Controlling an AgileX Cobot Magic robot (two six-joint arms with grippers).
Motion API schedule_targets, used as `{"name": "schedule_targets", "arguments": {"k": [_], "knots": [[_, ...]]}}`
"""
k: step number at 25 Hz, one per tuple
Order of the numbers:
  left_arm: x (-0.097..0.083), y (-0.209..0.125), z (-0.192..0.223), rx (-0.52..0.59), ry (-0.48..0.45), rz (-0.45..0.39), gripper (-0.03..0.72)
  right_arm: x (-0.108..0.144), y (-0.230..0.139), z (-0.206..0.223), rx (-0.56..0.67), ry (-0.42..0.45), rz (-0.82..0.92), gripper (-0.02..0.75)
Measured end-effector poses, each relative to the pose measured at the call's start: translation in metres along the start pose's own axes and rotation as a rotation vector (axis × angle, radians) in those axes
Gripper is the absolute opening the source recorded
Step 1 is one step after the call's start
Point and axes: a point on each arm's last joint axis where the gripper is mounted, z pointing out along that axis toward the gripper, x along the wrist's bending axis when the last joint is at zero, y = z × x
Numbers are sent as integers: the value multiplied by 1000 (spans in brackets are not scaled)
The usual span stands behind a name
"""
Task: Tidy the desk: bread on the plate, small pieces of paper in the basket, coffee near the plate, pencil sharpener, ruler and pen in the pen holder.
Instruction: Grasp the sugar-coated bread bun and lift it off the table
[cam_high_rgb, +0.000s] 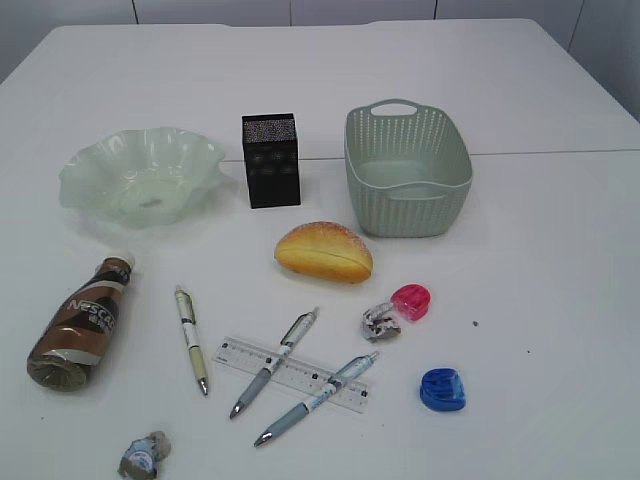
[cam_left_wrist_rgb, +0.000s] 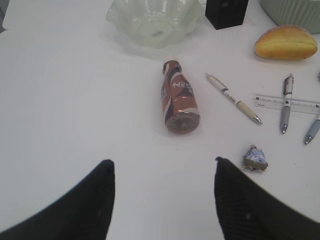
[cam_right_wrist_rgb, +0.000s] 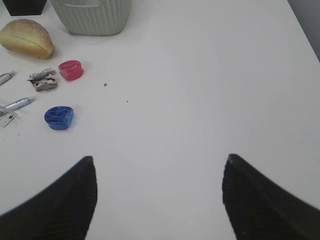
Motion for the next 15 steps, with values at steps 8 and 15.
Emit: {"name": "schedule_targets", "arguments": {"k": [8,15], "knots": [[0,0,0,0,0,0,458,0,0,0,0,0,0,571],[0,0,0,0,5,3,456,0,0,0,0,0,0,571]]}}
